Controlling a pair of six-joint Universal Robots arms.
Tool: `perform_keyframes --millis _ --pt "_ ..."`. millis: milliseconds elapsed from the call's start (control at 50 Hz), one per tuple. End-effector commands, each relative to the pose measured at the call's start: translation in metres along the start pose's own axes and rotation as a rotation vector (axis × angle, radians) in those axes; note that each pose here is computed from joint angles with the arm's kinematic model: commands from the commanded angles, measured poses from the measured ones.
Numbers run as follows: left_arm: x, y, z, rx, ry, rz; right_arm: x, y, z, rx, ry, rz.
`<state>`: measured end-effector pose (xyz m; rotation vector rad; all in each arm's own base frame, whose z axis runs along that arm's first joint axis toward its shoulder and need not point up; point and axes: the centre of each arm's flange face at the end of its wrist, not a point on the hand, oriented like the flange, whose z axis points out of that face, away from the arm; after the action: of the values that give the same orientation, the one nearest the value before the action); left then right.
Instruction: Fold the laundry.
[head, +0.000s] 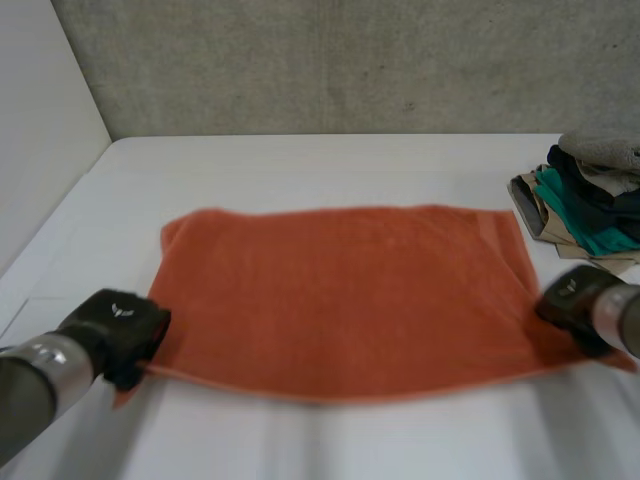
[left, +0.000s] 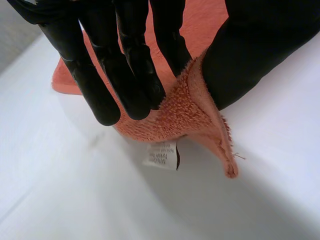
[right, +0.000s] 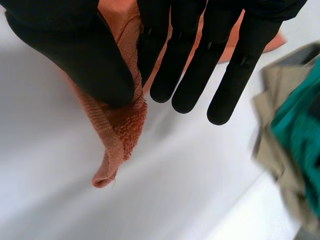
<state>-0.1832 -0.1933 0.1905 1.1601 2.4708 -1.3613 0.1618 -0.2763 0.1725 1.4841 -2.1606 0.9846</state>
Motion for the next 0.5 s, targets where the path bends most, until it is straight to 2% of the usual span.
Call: perform_keyframes --millis 20,100,140,200,280,380,500 --pt "-0.012 -0.015 -0.024 0.052 -0.053 0.051 0.001 0.016 -0.020 -0.069 -0.006 -0.100" --pt "-0.021 -0.026 -0.011 0.149 -0.120 0.059 0.006 0.012 -0.015 -0.037 0.047 -0.085" --pt "-0.022 -0.027 -0.002 0.172 -0.135 0.061 0.015 0.006 -0.007 0.000 0.124 -0.050" --pt "-0.022 -0.030 0.024 0.209 -0.148 0.072 0.030 0.000 0.015 0.052 0.223 0.011" --pt "-0.018 -0.042 0.049 0.281 -0.159 0.095 0.035 -0.014 0.040 0.117 0.275 0.048" --pt "-0.019 -0.053 0.084 0.341 -0.182 0.090 0.040 -0.041 0.064 0.201 0.343 0.051" --pt "-0.030 -0.064 0.125 0.377 -0.284 0.086 0.052 -0.064 0.091 0.287 0.448 0.036"
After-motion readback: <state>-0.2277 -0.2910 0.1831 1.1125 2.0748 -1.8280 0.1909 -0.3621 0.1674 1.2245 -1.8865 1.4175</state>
